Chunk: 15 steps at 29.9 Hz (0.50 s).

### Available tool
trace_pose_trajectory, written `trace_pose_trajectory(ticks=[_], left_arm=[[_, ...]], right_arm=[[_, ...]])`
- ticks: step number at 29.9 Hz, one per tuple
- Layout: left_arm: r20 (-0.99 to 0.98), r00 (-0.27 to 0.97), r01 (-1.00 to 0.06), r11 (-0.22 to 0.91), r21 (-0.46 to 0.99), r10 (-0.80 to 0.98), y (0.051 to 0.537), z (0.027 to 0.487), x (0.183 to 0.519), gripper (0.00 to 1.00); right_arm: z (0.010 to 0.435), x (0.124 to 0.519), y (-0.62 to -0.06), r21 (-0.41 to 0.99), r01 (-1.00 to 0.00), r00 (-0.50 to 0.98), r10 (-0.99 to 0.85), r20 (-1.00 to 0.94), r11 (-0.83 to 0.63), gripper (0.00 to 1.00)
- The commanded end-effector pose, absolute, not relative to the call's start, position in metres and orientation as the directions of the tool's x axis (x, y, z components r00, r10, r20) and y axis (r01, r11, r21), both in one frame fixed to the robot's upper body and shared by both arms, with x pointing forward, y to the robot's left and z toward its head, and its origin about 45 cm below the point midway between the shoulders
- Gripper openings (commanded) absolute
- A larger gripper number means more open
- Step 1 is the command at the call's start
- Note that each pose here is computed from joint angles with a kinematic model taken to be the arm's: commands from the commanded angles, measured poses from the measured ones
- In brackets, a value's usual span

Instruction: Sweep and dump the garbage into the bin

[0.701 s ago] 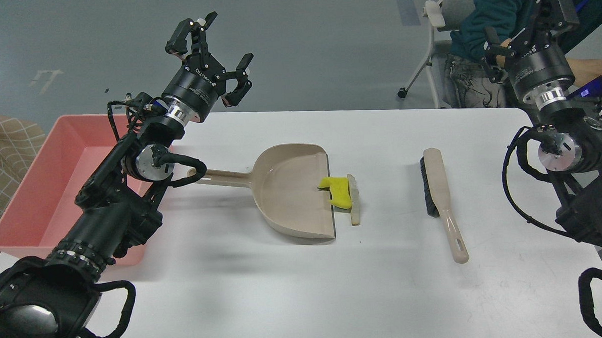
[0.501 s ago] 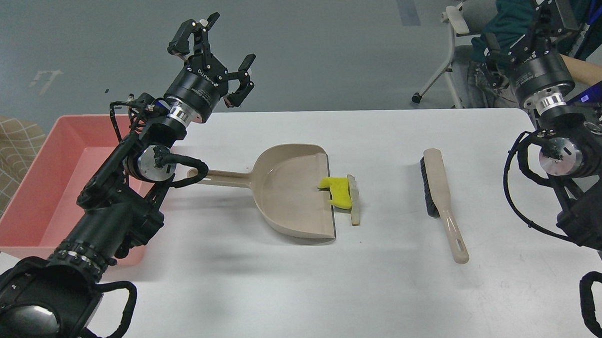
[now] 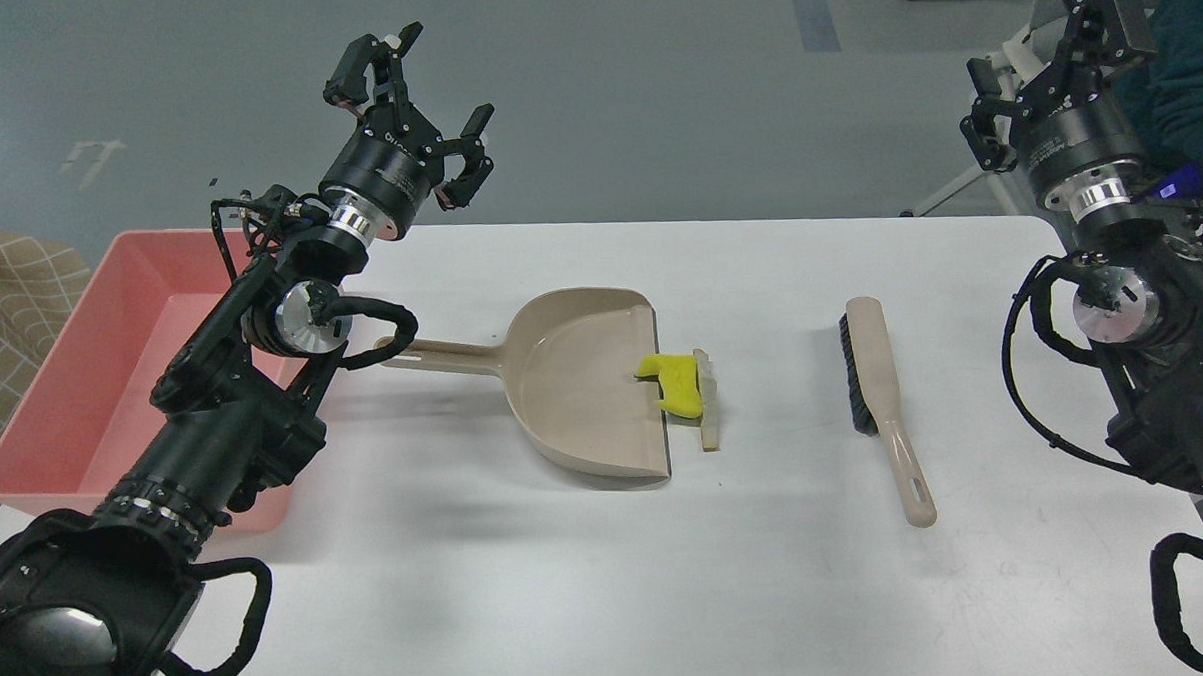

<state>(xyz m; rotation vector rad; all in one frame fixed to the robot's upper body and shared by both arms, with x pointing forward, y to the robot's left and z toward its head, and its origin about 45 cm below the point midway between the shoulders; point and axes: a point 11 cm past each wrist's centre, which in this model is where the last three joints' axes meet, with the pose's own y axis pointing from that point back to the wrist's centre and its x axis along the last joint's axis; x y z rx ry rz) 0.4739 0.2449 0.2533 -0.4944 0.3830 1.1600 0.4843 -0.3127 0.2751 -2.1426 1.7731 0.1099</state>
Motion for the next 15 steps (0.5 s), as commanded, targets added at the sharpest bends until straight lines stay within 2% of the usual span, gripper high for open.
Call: trace_pose_trajectory(ticks=[1,11,15], left_arm=[[-0.522,0.357,-0.934,0.309,-0.180,0.774,0.250,0.260,0.476,0.98],[-0.544,0.331,-0.943,0.285,-0.170,0.771,0.249,0.252,0.476,0.98],[-0.561,0.280,-0.958,0.262,-0.115,0.779,0.257,0.229,0.472,0.98]], right_arm=[[0.273,0.484,-0.311,-0.215,-0.965,0.211,-0.934,-0.287,-0.151,1.00],[0.265,0.482,-0.310,-0.193,-0.970,0.201,-0.934,-0.296,-0.148,1.00],[0.252,0.484,-0.309,-0.155,-0.983,0.146,-0.939,-0.311,-0.101,1.00]])
